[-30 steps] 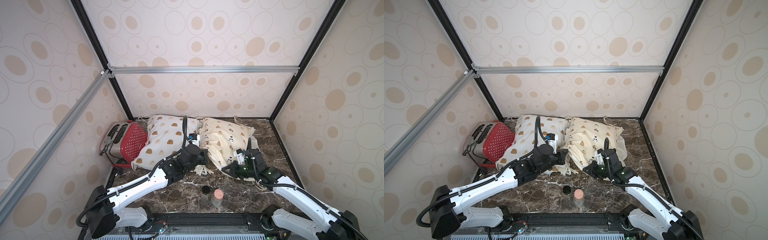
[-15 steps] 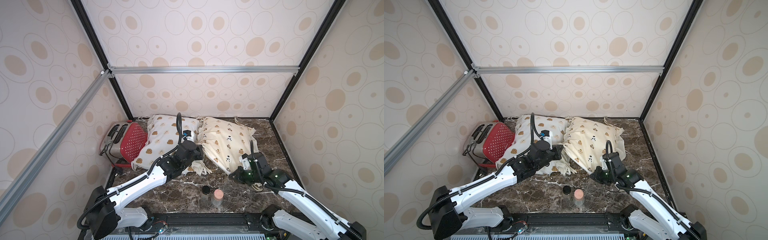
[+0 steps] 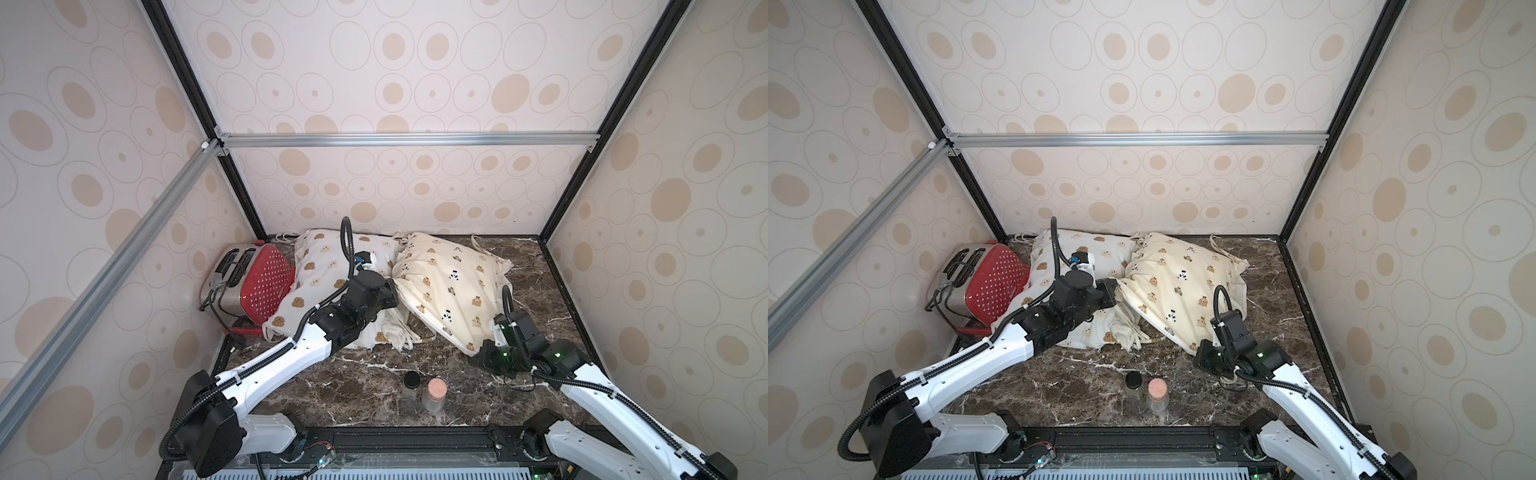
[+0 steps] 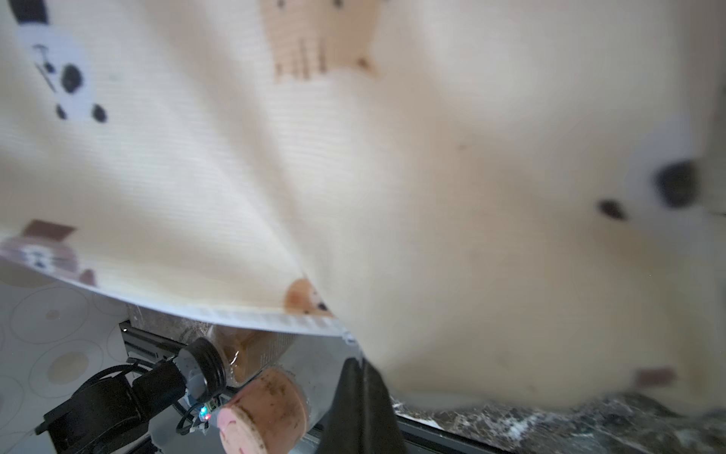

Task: Zip up pillowcases
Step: Zip the zipper on the pillowcase, then place the pillowcase at the center of the board.

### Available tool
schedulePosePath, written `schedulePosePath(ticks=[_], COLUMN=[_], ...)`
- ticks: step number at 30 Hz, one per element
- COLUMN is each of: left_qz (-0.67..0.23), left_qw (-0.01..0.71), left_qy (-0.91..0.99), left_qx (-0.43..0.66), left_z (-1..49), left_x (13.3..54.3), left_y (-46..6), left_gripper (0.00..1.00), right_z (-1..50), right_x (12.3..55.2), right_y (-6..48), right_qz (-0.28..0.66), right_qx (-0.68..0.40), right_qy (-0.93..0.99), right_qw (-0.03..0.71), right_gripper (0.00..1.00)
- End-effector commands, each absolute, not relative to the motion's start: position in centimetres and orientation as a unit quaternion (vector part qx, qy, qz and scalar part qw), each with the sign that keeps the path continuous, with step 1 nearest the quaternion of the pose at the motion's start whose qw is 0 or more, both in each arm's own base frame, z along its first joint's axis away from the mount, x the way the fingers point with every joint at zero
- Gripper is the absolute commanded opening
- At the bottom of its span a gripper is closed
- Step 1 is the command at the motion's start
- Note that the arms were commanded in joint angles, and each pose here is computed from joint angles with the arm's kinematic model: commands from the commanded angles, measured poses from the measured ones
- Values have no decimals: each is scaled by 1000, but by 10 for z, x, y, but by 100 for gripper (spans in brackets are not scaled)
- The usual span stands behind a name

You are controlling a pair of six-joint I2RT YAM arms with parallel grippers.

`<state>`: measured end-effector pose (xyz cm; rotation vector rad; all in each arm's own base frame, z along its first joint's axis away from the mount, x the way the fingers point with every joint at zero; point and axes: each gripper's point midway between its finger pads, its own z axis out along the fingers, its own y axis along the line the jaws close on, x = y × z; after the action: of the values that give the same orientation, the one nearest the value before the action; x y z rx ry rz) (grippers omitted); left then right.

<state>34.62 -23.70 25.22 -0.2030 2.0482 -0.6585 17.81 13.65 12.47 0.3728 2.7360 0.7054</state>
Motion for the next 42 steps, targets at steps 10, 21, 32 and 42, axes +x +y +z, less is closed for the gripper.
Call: schedulePosePath(ticks=[10,21,32,42], left_qz=[-284,-303,-313,-284], left_qw=[488,462,414,389], left_qy=[814,828,855,876], left_qx=[-134,-95,-7,37], left_z=[271,266,242,186], left_x=[385,379,349,349], left_y=[-207,-219,-291,-358], left_gripper=[0,0,0,0], right_z=[104,118,164,164], right_x=[156,194,270,318], right_y=[89,77,23,-18], right_qz=[152,153,146,90], right_qx=[176,201,252,272], right_qy=[964,950,915,900], right_qw=[129,187,281,329], right_gripper=[0,0,0,0])
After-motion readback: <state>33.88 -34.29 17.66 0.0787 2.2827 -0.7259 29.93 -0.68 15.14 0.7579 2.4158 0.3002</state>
